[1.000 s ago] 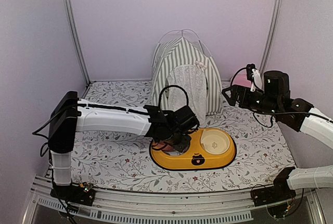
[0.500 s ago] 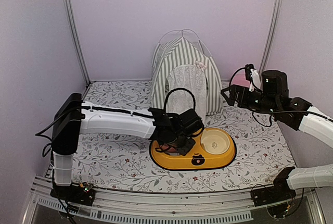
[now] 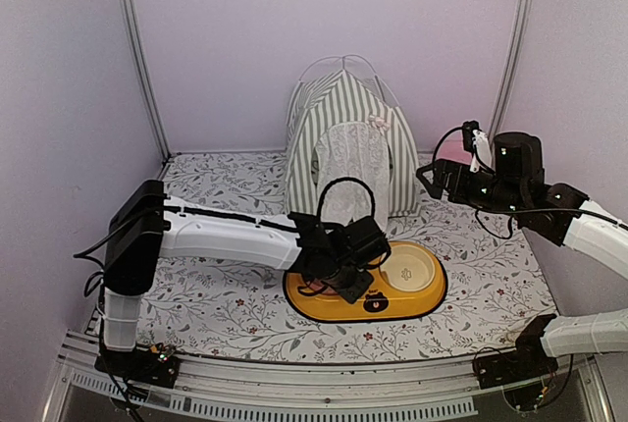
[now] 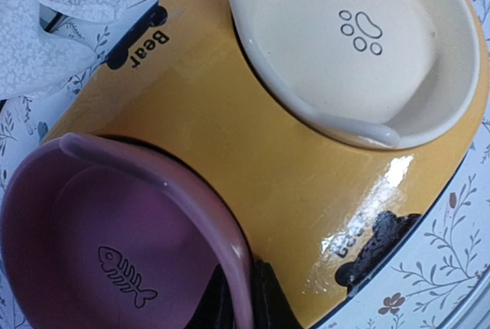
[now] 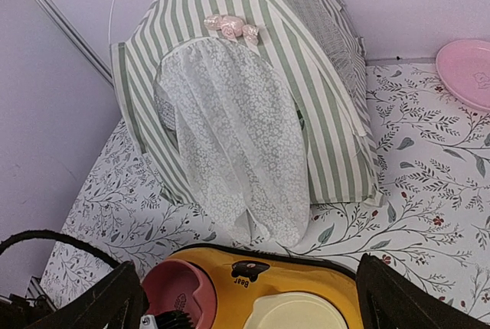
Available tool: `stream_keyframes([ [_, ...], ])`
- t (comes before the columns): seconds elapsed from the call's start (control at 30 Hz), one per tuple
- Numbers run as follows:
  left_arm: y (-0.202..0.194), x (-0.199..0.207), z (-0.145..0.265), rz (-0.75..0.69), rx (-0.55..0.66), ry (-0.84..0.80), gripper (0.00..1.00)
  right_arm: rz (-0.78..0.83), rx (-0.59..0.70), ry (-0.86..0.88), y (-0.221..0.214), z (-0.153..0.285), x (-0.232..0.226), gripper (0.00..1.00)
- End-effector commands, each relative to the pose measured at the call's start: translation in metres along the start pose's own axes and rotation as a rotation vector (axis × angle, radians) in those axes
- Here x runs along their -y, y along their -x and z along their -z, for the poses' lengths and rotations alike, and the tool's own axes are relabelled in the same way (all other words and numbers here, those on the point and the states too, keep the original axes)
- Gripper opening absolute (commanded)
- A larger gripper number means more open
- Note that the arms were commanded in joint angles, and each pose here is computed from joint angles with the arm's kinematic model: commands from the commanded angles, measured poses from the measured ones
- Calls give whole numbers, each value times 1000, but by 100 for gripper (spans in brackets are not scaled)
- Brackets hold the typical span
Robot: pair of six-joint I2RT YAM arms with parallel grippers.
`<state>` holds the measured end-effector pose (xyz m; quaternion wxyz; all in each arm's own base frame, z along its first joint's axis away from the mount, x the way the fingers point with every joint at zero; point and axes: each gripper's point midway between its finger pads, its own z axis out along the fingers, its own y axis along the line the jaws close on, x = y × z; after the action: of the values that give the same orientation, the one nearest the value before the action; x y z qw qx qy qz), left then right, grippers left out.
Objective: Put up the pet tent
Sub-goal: Place the pet food bowl in the pet food container.
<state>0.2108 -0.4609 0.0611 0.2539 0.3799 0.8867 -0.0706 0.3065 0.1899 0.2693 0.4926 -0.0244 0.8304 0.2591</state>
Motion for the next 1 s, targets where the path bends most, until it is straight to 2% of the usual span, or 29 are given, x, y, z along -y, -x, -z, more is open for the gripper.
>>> stream_keyframes([
  [0.0, 9, 12, 7, -4, 39, -17, 16, -14, 12, 15, 4, 6, -3, 99],
  [0.13, 15, 7, 14, 8, 61, -6, 37, -16, 9, 14, 3, 5, -2, 99],
  [0.23, 22, 3, 24, 18, 85, 0, 45, -13, 1, 12, 1, 4, -2, 99],
  [0.77, 50, -52, 79, 204, 253, -110, 62, -29, -45, -57, -15, -6, 14, 99],
  [0.97, 47, -88, 88, 318, 317, -146, 74, -42, -65, -122, -24, -12, 30, 99],
])
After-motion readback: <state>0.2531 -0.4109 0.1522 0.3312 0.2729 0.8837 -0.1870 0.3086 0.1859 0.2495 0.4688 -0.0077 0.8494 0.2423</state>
